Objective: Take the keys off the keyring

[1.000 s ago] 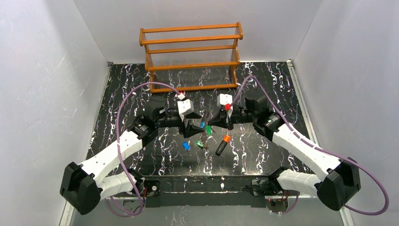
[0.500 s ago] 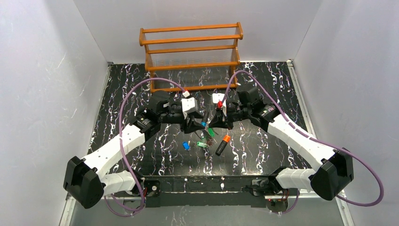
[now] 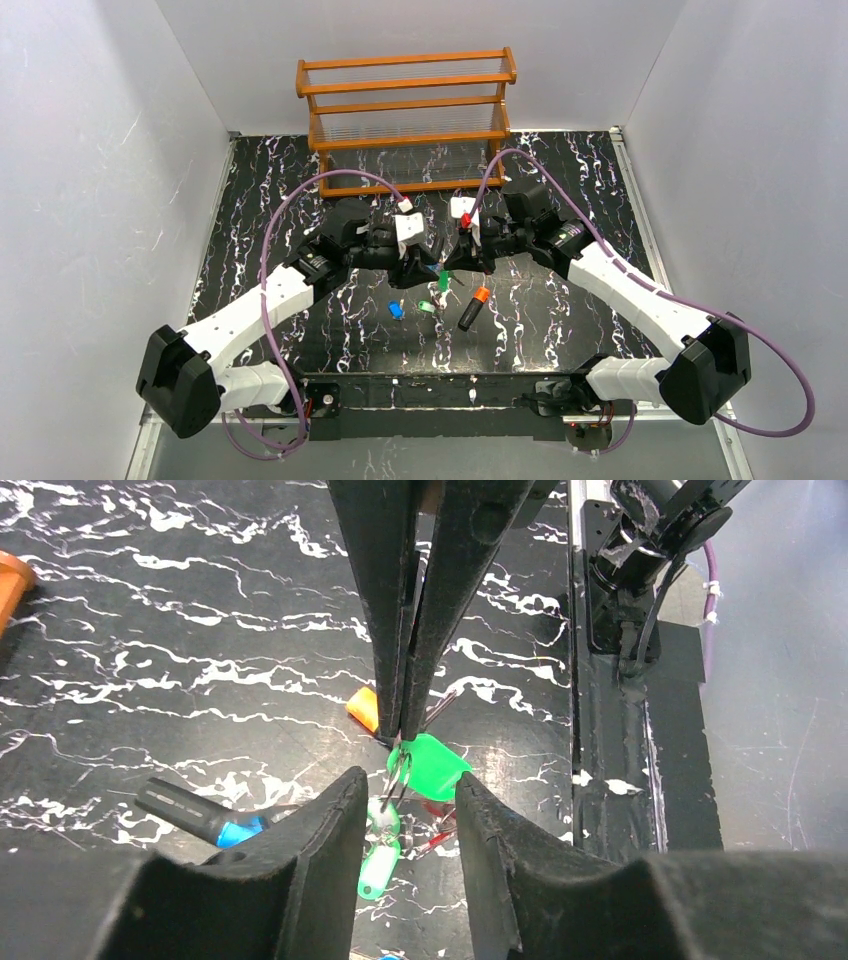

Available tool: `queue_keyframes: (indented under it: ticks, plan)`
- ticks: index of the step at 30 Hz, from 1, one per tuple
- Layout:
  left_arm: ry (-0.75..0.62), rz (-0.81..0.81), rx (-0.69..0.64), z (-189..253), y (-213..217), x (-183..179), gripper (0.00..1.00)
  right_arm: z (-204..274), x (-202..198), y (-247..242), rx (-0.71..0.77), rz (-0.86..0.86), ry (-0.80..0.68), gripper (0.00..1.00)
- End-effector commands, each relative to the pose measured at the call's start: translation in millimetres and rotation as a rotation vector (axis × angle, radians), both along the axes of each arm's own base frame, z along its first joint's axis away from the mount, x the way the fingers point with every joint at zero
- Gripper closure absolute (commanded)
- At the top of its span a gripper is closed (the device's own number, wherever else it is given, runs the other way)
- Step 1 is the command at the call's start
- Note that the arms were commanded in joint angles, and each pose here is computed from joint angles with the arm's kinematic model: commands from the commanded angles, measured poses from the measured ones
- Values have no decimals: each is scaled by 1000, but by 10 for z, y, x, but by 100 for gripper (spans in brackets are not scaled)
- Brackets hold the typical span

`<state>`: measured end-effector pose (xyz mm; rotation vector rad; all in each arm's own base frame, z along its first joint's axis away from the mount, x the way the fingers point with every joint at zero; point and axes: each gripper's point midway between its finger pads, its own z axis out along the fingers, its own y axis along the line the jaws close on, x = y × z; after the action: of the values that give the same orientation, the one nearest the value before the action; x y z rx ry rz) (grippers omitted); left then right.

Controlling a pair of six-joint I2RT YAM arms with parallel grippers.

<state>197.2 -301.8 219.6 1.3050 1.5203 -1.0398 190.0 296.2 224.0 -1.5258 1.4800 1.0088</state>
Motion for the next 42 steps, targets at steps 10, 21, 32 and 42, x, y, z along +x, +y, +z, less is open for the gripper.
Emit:
queue_keyframes:
  ticks: [10,21,32,42]
  plan:
    - [67,-68,-8,18,-128,-79,86,152,74,50,31,-10,-13,99]
    - [9,-59,-8,101,-57,-104,100,53,116,-65,-2,-95,-19,99]
    - [-6,26,-193,321,-132,-21,100,-186,3,-148,33,-147,32,99]
    - [16,79,-270,354,-152,37,100,-279,-14,17,159,-109,59,99]
